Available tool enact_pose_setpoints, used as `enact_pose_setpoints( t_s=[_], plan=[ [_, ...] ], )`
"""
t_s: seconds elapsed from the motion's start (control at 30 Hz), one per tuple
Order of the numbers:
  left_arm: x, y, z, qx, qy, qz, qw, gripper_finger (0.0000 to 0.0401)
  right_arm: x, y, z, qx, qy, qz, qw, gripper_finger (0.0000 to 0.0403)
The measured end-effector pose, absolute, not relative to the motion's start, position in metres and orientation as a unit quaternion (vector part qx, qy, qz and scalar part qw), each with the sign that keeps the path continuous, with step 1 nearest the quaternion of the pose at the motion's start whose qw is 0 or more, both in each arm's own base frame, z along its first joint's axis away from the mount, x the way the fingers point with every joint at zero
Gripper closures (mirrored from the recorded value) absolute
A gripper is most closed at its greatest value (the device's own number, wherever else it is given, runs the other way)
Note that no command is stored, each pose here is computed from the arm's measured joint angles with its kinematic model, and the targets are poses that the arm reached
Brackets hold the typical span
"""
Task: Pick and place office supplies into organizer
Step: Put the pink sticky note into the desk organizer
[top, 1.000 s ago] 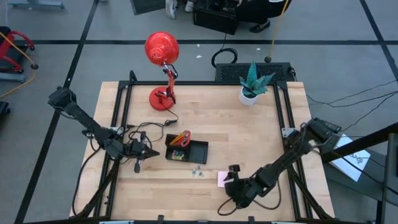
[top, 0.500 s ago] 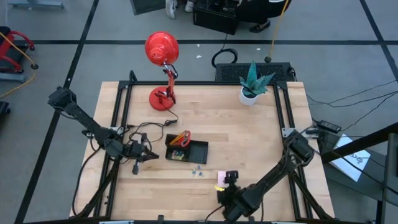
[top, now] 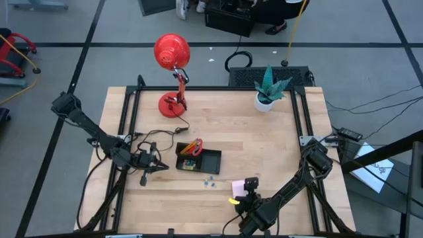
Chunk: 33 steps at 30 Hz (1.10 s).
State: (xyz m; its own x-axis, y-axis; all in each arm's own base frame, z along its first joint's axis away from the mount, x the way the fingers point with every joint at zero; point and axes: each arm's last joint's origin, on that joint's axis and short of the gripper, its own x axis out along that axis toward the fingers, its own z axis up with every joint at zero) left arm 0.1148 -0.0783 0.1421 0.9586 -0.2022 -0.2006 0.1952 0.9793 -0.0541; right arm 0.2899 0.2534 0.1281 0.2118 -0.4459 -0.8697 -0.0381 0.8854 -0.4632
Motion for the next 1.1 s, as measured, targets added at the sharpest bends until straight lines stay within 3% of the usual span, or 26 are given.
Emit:
enact_pose_setpoints(
  t_s=[0.17, 0.27, 0.5, 0.8, 1.1],
  plan=[
    [0.115, -0.078, 0.142, -0.018, 0.103, -0.1, 0.989, 0.0374, 0.29, 0.251, 0.12, -0.192, 0.606, -0.142, 0.758, 0.0143],
    [0.115, -0.078, 0.142, -0.02, 0.103, -0.101, 0.989, 0.0382, 0.287, 0.248, 0.113, -0.187, 0.603, -0.146, 0.761, 0.0166],
    [0.115, -0.078, 0.142, -0.028, 0.105, -0.102, 0.989, 0.0398, 0.286, 0.25, 0.107, -0.179, 0.594, -0.146, 0.77, 0.0273],
    [0.115, -0.078, 0.142, -0.028, 0.105, -0.102, 0.989, 0.037, 0.289, 0.252, 0.106, -0.18, 0.588, -0.135, 0.777, 0.0392],
    [0.115, -0.078, 0.142, -0.031, 0.105, -0.102, 0.989, 0.0388, 0.288, 0.25, 0.12, -0.178, 0.576, -0.131, 0.787, 0.0399]
  ],
)
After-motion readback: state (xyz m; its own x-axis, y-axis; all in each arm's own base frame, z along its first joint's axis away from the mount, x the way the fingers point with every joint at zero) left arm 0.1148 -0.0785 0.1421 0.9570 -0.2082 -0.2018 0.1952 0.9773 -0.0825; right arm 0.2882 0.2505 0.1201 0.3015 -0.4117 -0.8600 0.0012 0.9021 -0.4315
